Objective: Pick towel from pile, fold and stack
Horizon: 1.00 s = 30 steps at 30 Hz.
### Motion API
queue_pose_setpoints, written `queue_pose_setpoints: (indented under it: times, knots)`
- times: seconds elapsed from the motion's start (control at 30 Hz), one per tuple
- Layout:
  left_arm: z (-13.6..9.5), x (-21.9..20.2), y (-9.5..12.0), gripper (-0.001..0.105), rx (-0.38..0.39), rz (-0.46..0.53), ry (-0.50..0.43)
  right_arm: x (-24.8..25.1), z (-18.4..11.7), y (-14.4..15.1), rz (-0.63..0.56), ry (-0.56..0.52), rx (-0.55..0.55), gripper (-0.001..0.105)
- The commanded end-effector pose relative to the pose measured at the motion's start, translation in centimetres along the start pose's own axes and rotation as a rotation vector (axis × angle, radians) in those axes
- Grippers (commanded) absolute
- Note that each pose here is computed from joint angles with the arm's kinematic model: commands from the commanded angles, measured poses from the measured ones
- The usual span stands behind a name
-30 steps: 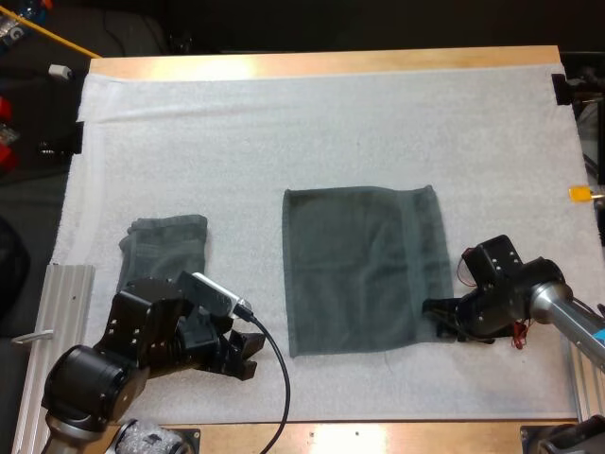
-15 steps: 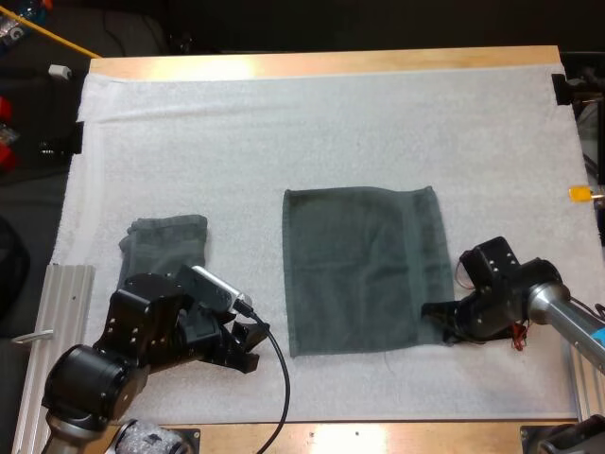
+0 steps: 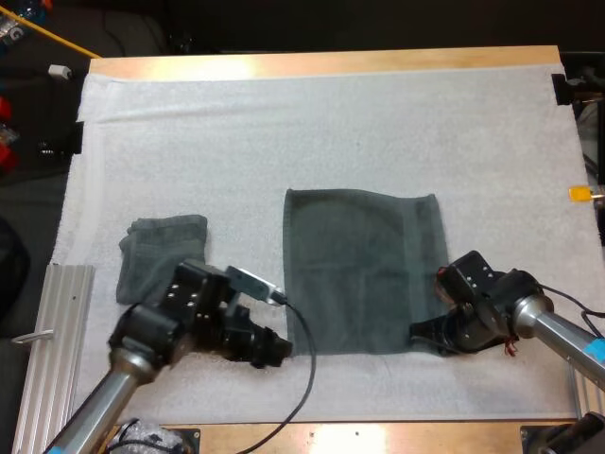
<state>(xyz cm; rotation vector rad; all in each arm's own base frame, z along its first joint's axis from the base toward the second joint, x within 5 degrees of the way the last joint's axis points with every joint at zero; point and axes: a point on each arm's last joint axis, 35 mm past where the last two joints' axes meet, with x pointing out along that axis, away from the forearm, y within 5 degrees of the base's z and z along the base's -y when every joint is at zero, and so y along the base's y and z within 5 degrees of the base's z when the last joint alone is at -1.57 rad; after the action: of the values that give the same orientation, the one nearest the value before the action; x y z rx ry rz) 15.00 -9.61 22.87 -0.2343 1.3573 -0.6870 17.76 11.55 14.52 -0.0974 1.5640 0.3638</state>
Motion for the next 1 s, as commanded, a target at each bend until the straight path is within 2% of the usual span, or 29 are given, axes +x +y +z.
queue_pose_setpoints:
  times: [0.0,0.17,0.3,0.6,0.73,0.83,0.97]
  knots:
    - [0.4,0.6,-0.3,0.056,0.02,0.003,-0.005,-0.2,-0.1,0.0,-0.015,0.004,0.005,0.0]
    - [1.1,3.7,-0.4,0.056,0.078,0.124,0.044,-0.2,-0.1,-0.1,-0.025,0.001,0.005,0.0]
    - [1.3,5.7,-0.1,0.056,0.088,0.192,0.097,-0.2,-0.1,-0.1,-0.025,0.001,0.005,0.0]
    - [2.2,9.3,1.2,0.056,0.073,0.209,0.15,-0.2,-0.1,-0.1,-0.025,0.001,0.005,0.0]
    - [2.2,10.2,1.7,0.055,0.037,0.22,0.173,-0.2,-0.1,-0.1,-0.026,-0.003,0.005,0.0]
    - [2.2,10.7,2.0,0.049,0.019,0.226,0.189,-0.2,-0.1,-0.1,-0.026,-0.003,0.005,0.0]
    - [2.1,10.9,2.1,0.028,0.014,0.229,0.198,-0.2,-0.1,-0.1,-0.026,-0.003,0.005,0.0]
